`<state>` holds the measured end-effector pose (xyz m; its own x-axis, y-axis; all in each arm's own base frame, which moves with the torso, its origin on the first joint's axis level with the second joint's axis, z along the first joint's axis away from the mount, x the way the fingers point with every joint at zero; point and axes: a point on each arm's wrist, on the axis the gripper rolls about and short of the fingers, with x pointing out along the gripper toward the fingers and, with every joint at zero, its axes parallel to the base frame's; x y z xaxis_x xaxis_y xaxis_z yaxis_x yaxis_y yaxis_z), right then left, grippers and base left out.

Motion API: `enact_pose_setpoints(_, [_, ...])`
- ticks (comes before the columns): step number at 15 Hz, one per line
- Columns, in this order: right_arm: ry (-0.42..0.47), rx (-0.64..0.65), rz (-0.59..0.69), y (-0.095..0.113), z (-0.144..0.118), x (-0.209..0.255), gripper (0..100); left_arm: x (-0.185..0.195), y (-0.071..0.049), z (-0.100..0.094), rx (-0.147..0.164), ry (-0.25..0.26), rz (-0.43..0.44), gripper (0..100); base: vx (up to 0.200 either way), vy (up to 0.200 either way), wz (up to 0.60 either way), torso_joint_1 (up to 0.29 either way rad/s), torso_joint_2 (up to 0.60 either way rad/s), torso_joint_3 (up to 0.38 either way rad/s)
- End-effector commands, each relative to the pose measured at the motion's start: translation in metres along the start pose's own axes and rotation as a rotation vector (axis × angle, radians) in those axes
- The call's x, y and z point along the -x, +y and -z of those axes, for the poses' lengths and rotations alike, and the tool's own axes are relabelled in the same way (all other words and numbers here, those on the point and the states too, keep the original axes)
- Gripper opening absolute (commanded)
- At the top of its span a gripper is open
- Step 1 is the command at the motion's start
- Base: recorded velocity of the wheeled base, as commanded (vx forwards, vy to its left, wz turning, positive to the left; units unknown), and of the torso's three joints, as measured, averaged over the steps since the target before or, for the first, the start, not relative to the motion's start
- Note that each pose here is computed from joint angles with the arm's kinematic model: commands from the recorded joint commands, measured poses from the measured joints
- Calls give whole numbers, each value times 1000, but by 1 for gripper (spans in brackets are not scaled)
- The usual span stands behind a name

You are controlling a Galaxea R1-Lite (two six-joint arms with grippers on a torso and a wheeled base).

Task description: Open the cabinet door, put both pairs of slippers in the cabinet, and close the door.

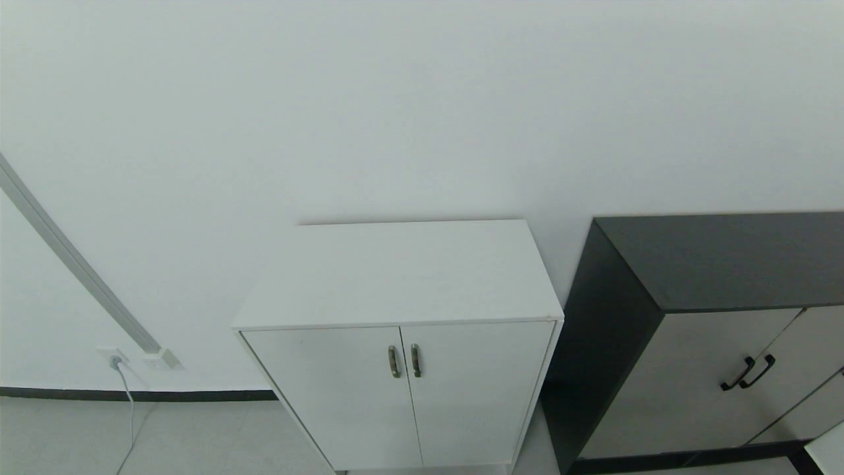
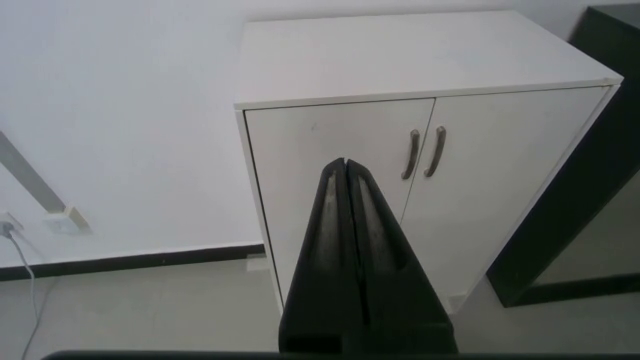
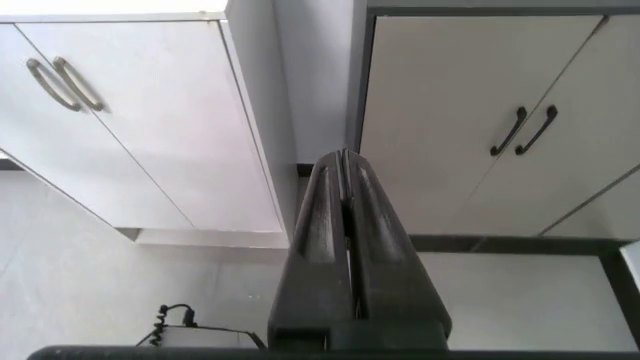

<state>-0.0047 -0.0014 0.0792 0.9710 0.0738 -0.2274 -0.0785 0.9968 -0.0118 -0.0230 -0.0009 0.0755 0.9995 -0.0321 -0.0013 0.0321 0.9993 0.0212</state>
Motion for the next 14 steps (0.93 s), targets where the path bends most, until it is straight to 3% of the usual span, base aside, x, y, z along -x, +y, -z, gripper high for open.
enact_pose_setpoints(1, [-67,-1,-6,0,2,5,0,0,0,0,0,2,0,0,0,0,0,0,0,0])
enact_pose_setpoints(5, [-131,-12,32,0,4,10,0,0,0,0,0,2,0,0,0,0,0,0,0,0])
enact_pose_setpoints(11, [-140,-21,75,0,4,10,0,0,0,0,0,2,0,0,0,0,0,0,0,0])
enact_pose_setpoints(14, [-230,-24,129,2,7,17,0,0,0,0,0,2,0,0,0,0,0,0,0,0])
